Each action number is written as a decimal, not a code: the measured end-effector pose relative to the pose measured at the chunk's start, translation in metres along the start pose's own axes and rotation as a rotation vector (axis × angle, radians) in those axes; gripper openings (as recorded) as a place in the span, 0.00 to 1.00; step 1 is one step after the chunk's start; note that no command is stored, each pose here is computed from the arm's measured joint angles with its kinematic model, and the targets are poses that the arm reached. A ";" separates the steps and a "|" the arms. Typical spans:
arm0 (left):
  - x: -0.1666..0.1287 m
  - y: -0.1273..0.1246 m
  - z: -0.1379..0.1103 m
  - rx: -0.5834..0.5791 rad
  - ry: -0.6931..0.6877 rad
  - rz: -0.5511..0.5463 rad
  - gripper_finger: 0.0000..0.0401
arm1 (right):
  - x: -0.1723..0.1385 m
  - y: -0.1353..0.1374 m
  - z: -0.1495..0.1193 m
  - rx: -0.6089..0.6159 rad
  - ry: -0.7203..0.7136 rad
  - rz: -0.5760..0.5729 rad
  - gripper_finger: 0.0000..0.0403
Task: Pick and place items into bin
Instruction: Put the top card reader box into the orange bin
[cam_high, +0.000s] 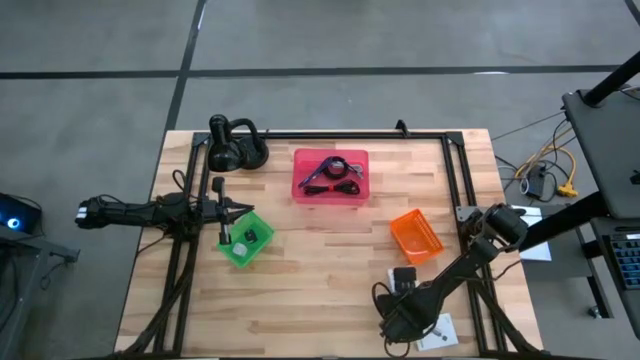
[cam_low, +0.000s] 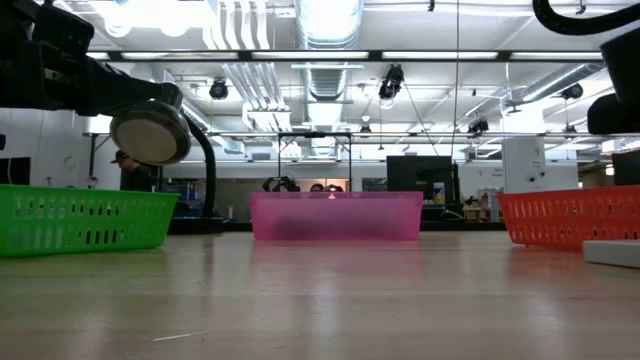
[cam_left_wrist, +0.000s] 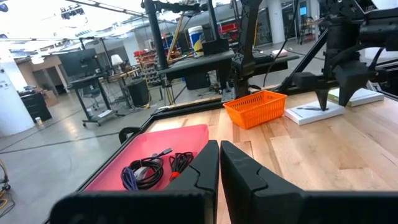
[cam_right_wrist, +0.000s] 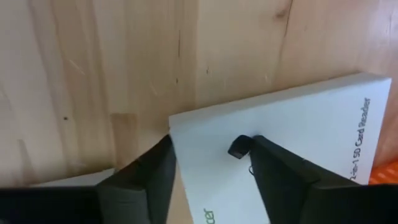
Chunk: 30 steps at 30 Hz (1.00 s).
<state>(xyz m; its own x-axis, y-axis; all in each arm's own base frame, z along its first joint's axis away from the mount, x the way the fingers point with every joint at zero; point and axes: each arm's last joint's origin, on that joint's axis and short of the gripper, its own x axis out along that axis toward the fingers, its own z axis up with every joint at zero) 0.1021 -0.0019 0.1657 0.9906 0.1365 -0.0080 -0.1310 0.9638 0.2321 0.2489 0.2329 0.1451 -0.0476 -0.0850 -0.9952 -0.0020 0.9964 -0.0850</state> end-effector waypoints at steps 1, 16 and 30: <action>0.000 0.000 0.000 0.000 0.000 0.000 0.00 | -0.001 0.001 0.001 0.000 -0.003 0.002 0.42; 0.000 0.000 0.000 0.000 0.001 0.000 0.00 | -0.018 0.010 0.009 0.000 -0.019 0.090 0.15; 0.000 0.000 0.000 0.001 0.003 -0.001 0.00 | -0.024 -0.013 0.003 0.286 0.080 -0.066 0.14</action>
<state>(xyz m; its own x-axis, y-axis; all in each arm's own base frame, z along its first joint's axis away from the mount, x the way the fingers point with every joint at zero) 0.1021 -0.0019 0.1654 0.9906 0.1361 -0.0111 -0.1299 0.9638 0.2328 0.2531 0.2220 0.1699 -0.1349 -0.1376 -0.9813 0.2734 0.9467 -0.1704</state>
